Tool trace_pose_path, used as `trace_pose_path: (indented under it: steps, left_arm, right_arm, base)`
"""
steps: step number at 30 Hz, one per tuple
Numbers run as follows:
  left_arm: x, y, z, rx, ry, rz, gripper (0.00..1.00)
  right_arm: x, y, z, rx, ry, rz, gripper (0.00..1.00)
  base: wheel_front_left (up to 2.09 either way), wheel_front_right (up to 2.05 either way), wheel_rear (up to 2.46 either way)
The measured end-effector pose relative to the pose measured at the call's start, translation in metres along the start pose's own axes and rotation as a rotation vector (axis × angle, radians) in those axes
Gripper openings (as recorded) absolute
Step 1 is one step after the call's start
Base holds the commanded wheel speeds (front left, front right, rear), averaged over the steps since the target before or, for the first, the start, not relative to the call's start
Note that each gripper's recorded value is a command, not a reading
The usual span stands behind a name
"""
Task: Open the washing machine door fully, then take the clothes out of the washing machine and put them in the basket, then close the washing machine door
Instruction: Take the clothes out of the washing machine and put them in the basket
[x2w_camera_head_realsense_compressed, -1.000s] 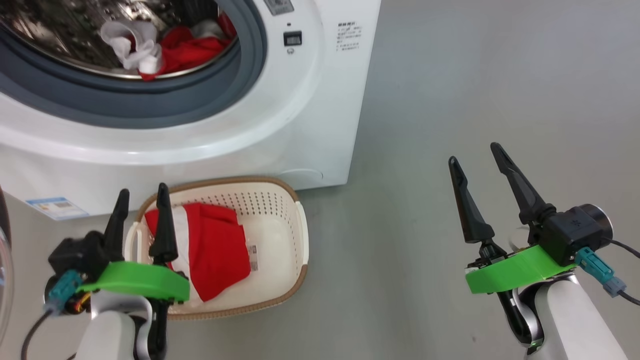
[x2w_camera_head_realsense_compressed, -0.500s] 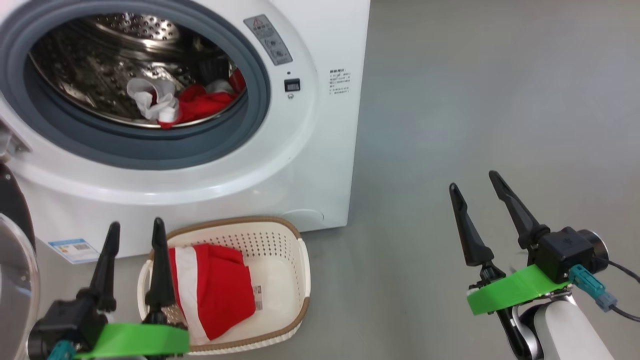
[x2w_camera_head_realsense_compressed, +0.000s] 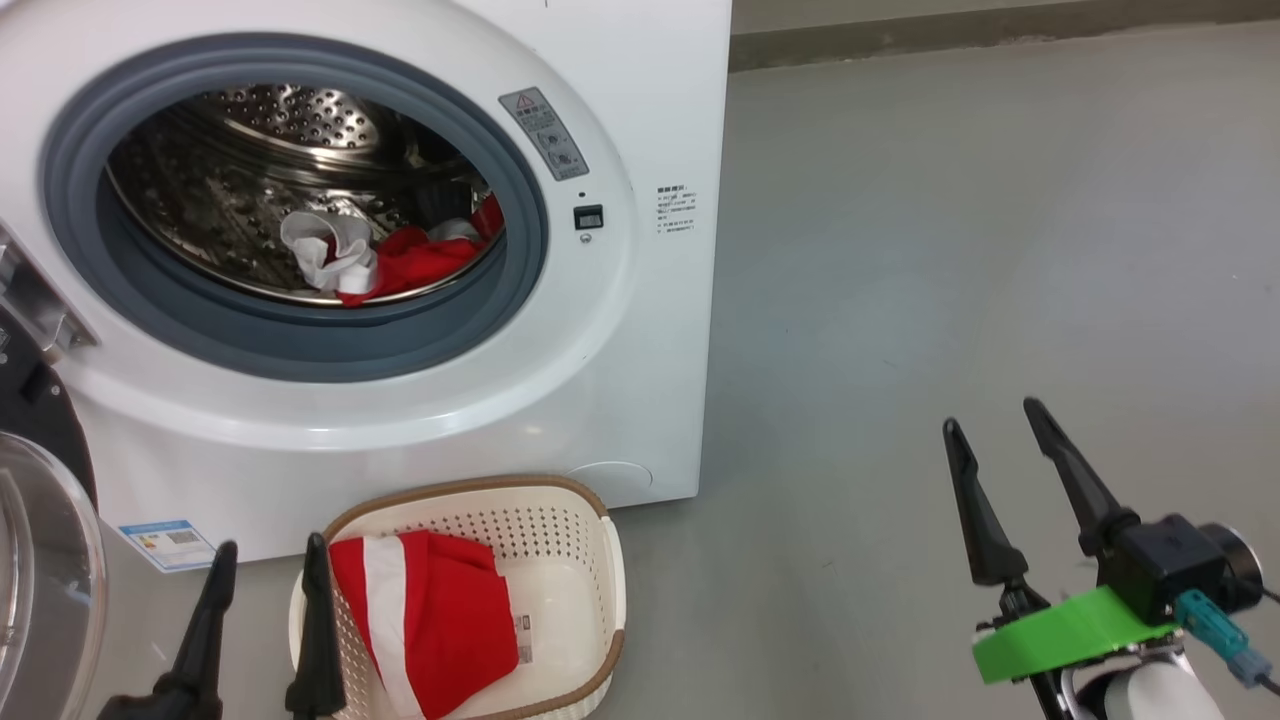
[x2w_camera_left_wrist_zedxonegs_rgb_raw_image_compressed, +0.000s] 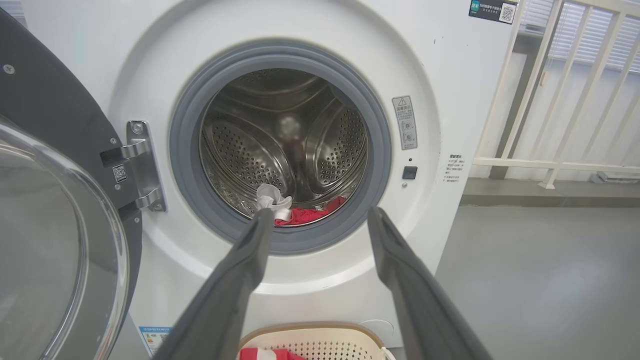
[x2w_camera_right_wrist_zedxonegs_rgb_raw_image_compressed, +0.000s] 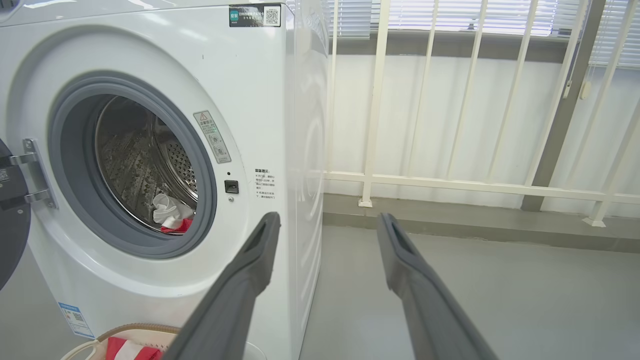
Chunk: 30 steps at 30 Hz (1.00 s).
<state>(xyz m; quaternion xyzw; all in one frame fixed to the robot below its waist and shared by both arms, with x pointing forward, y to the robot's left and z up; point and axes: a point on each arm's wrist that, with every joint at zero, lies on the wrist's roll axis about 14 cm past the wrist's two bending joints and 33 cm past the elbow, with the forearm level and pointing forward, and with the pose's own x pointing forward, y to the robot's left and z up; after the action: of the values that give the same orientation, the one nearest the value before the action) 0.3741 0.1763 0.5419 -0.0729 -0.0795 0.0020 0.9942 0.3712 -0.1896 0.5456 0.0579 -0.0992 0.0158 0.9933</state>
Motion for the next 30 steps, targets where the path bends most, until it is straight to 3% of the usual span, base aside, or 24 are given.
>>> trace_pose_path:
  steps: [6, 30]
  left_arm:
    - [-0.012, 0.005, -0.008, 0.016, 0.043, 0.021, 1.00]
    - [-0.015, -0.001, -0.029, 0.015, 0.113, 0.002, 1.00]
  right_arm:
    - [-0.017, -0.007, -0.007, 0.000, 0.025, -0.026, 1.00]
    - [-0.012, 0.004, -0.012, -0.007, 0.038, 0.009, 1.00]
  base:
    - [0.00, 0.00, 0.00]
    - [0.00, 0.00, 0.00]
